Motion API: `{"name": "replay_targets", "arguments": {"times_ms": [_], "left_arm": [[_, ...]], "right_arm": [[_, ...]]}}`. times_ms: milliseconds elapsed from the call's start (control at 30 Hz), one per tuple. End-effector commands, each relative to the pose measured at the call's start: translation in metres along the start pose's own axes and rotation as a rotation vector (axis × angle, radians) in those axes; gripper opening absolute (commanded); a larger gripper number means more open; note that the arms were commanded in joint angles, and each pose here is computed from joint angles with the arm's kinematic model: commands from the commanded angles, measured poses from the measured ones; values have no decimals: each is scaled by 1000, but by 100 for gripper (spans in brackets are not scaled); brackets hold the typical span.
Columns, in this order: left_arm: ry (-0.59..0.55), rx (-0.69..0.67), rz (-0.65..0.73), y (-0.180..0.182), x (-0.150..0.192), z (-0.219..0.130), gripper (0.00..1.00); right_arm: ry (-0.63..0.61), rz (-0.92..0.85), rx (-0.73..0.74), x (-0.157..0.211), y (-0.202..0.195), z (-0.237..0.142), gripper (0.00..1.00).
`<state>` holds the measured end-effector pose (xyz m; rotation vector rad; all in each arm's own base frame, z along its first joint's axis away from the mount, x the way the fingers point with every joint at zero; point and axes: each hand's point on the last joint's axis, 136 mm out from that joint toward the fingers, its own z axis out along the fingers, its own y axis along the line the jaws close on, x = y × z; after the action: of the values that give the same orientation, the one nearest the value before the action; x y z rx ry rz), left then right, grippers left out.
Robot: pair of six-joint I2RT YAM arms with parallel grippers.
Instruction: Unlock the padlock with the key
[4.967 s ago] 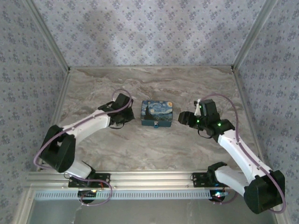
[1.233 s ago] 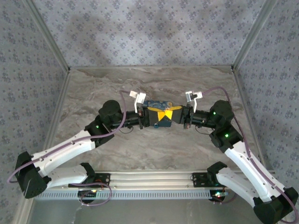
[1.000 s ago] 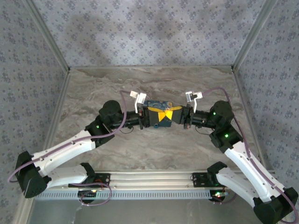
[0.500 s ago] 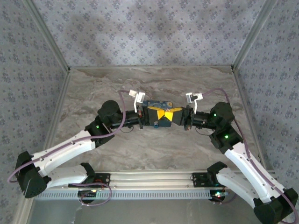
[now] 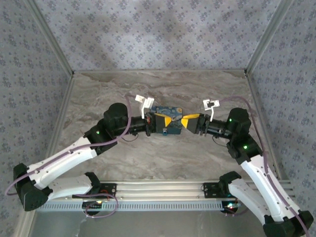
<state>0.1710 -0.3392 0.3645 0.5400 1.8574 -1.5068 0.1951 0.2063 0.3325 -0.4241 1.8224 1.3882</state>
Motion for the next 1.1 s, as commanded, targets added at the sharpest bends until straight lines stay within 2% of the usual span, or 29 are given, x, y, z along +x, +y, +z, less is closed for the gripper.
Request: {"name": "replay_targets", "arguments": {"times_ms": [0,100,200,267,333,467,600,700,1067], "left_arm": [[84,-137,22,14,5,-5,0],[177,-229,0,28,14,0,0],[339,-371,-28,51,31,3,0],[433,-408,-54,61,45,8,0],[477,-399,-73,62,53,14,0],[517,-385,-83,61,58,20,0],[526,-333,-69,49,58,26,0],[526,-310,-62,44,57,28,0],[519,-259,-66,36,57,30,0]], "right_arm": [[31,-33,138,6,-17,-9,41],[40,-51,147,8,-18,-10,40],[53,-61,170,10,-23,-9,39],[68,-53,191,15,-30,-7,39],[100,-43,185,23,-35,-3,39],[157,-30,127,42,-35,6,42],[174,-49,70,50,-26,11,52],[187,-68,40,53,-21,16,56],[219,-94,51,62,-23,25,54]]}}
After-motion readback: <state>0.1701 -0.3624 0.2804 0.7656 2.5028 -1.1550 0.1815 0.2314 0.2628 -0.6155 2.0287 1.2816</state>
